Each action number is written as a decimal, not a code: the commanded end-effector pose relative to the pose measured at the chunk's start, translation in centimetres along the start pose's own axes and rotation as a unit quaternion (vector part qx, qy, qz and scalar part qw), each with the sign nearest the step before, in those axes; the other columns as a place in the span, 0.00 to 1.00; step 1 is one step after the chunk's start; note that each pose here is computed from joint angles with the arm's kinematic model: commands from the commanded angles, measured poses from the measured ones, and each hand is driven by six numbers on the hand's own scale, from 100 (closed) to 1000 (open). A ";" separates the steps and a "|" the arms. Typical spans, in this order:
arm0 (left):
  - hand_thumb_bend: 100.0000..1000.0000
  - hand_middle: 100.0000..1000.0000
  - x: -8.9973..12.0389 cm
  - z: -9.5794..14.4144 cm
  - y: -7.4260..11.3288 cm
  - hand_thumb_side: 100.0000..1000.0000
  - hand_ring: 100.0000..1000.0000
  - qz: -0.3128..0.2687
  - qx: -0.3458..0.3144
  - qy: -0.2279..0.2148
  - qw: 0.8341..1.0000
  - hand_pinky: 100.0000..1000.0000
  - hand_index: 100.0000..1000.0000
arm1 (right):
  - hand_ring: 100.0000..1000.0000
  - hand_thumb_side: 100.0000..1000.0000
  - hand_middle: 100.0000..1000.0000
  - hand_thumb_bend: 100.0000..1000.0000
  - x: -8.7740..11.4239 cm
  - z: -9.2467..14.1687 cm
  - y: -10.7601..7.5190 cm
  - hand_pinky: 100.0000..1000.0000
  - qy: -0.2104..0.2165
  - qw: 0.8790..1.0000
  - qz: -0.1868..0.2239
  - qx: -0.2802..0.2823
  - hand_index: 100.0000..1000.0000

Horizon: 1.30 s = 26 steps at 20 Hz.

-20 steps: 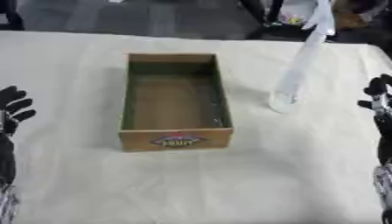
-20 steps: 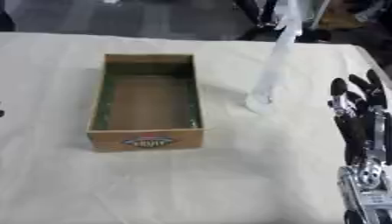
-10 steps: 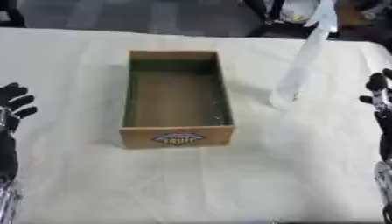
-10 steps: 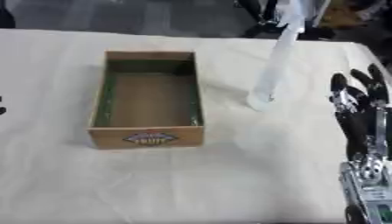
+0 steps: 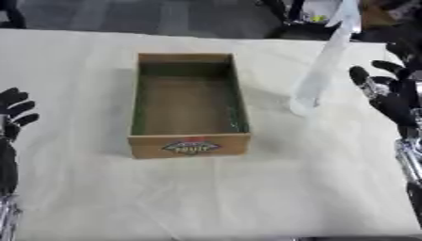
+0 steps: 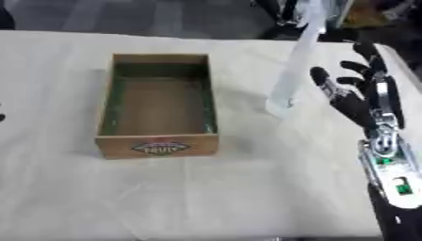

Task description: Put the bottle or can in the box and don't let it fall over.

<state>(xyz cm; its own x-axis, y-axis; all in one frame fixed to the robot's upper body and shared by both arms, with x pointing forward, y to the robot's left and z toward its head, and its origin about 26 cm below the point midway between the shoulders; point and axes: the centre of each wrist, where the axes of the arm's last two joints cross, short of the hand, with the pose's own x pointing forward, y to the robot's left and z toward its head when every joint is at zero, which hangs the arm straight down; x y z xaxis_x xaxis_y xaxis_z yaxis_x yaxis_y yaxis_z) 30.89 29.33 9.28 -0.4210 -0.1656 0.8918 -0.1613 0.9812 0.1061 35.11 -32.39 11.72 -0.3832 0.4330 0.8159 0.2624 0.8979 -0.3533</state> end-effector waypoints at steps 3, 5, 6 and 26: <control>0.22 0.70 0.9 -0.5 0.0 0.82 0.75 0.000 -0.007 -0.018 1.000 0.72 0.80 | 0.82 0.48 0.93 0.68 -0.3 -1.5 -0.8 0.66 -0.002 0.999 0.036 0.015 1.00; 0.22 0.70 0.9 -0.5 0.0 0.82 0.75 0.001 -0.007 -0.018 1.000 0.73 0.80 | 0.82 0.49 0.93 0.67 -0.4 -1.9 -0.7 0.66 0.000 0.999 0.038 0.013 1.00; 0.22 0.70 0.9 -0.5 0.0 0.82 0.75 0.001 -0.007 -0.018 1.000 0.73 0.80 | 0.82 0.48 0.93 0.67 -0.5 -2.2 -0.6 0.66 0.001 0.999 0.039 0.010 1.00; 0.22 0.70 0.9 -0.5 -0.2 0.83 0.75 0.004 -0.010 -0.018 1.000 0.73 0.80 | 0.80 0.48 0.91 0.61 -1.0 -6.1 0.8 0.65 0.016 0.998 0.044 -0.036 1.00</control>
<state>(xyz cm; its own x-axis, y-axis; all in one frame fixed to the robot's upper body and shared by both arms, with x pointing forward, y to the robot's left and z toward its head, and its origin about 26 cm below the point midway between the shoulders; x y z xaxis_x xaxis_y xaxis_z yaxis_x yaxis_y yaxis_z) 30.87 29.15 9.38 -0.4252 -0.1606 0.8907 -0.1474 0.9833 0.1069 40.84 -31.99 12.22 -0.3148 0.4861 0.8152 0.3301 0.8613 -0.3862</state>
